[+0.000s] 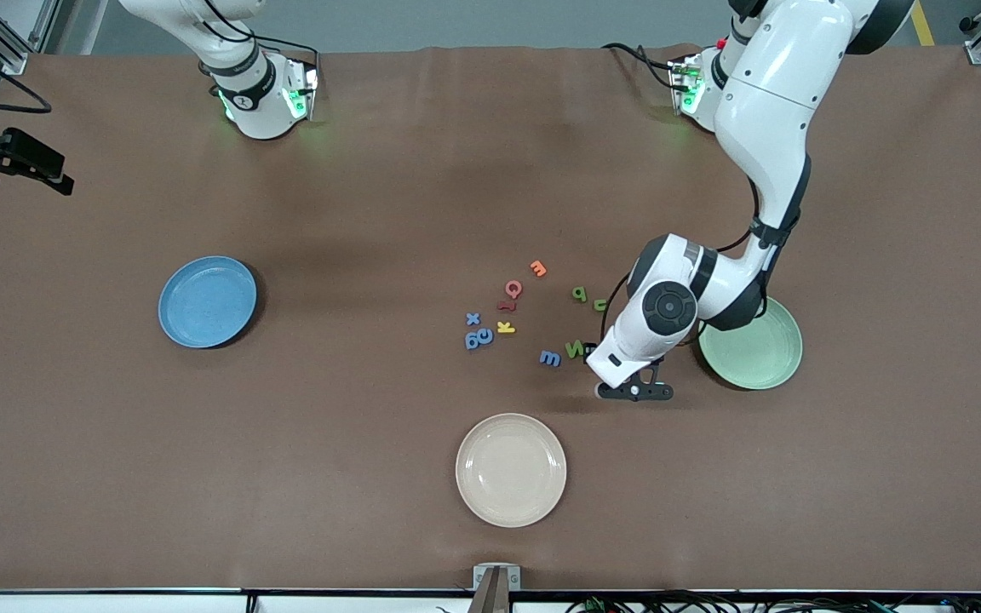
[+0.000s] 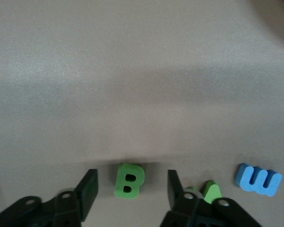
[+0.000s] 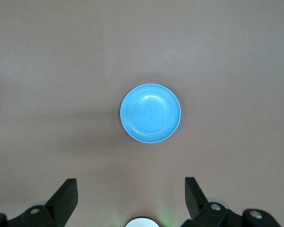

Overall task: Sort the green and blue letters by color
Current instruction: 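Lower the left gripper onto the green letter B and grasp it, then carry the B to the green plate while the right gripper reaches letters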

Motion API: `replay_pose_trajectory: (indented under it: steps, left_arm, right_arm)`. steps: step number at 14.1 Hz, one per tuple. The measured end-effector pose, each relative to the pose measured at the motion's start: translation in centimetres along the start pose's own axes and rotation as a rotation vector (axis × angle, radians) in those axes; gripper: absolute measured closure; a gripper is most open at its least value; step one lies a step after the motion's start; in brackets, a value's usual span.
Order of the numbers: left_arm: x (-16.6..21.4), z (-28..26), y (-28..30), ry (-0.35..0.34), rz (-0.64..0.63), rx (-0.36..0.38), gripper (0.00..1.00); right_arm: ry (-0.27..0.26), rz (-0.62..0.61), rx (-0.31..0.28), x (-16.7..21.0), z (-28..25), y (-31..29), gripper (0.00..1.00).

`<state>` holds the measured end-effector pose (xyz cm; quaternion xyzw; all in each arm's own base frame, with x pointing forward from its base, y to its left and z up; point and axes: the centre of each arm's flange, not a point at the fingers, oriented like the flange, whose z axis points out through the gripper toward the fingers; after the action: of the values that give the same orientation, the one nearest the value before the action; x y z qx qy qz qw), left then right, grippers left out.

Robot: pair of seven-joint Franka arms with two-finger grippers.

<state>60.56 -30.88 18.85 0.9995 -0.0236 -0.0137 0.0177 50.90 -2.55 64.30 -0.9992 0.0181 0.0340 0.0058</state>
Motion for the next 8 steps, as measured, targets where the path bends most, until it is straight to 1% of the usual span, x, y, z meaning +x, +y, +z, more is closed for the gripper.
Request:
replay_pose_trajectory:
  steps: [1, 2, 4, 5, 6, 8]
  left_arm:
    - [-0.1, 0.2, 0.0, 0.003, 0.000, -0.002, 0.36]
    - [-0.2, 0.6, -0.1, 0.005, 0.000, -0.002, 0.39]
    - [-0.3, 1.1, -0.2, 0.001, -0.001, -0.001, 0.40]
    - [-0.3, 1.3, -0.2, 0.000, -0.001, -0.001, 0.45]
    - [-0.3, 1.3, -0.2, 0.000, -0.001, -0.001, 0.46]
    - [-0.3, 1.3, -0.1, 0.001, 0.002, 0.001, 0.55]
  right_arm:
    - [-0.009, 0.000, 0.000, 0.3, 0.4, 0.0, 0.00]
    - [-0.019, 0.000, -0.001, 0.7, 1.0, 0.0, 0.00]
    - [-0.032, 0.000, -0.001, 1.7, 2.2, 0.0, 0.00]
    - [-0.032, 0.001, -0.002, 2.3, 2.8, 0.0, 0.00]
    - [-0.031, 0.001, -0.002, 2.9, 3.4, 0.0, 0.00]
    - [-0.054, 0.007, -0.005, 4.4, 5.4, 0.3, 0.00]
